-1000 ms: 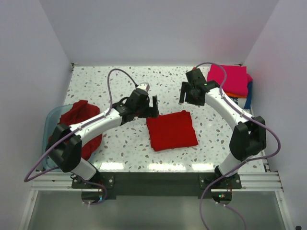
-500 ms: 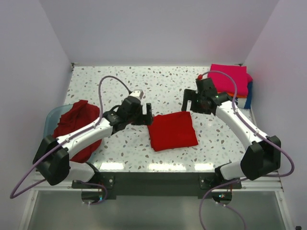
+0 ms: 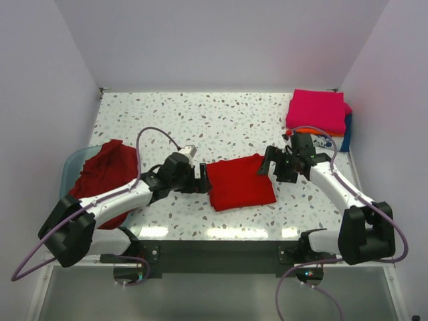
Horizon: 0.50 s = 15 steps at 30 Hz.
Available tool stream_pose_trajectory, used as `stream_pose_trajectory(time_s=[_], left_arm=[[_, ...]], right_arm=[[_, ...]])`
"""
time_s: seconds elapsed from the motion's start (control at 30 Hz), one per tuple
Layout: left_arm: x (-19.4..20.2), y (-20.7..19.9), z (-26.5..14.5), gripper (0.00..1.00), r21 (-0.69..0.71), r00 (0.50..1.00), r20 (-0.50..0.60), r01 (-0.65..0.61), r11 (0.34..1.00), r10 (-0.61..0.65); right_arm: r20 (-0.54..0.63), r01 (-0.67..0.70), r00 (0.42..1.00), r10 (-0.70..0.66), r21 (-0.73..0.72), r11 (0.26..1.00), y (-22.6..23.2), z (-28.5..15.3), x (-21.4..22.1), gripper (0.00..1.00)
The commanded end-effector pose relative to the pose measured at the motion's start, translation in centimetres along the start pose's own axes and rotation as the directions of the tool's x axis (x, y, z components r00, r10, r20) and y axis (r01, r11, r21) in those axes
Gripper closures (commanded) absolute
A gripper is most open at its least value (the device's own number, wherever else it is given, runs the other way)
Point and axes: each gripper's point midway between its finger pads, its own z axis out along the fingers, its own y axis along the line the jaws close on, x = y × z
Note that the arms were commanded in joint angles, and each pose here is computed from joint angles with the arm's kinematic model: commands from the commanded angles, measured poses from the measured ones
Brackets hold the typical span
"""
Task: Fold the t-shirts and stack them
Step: Neatly place the folded tshirt to the corner
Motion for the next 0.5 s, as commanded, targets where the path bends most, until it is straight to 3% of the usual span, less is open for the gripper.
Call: stream_pose_trajectory(time_s=[0.0,0.2,0.47], left_arm=[[-1.2,-2.5,-0.4,0.04,0.11,0.999,0.049,0.017,0.994,-0.023],[-1.5,-2.7,-0.6,0.04,0.109,0.998,0.052,0.031,0.994,-0.037],[-1.4,-3.0,-0.1,0.03,0.11,0.997,0.04,0.058,0.992,-0.063]], right_arm=[[0.026,0.032,0.999,-0.029,-0.16,0.987,1.6,-0.3,-0.2,0.01],[-0.018,-0.048,0.999,0.046,-0.219,0.974,-0.1,0.5,0.9,0.01],[-0.057,-0.1,0.994,0.09,-0.192,0.976,-2.3,1.8,2.0,0.01]])
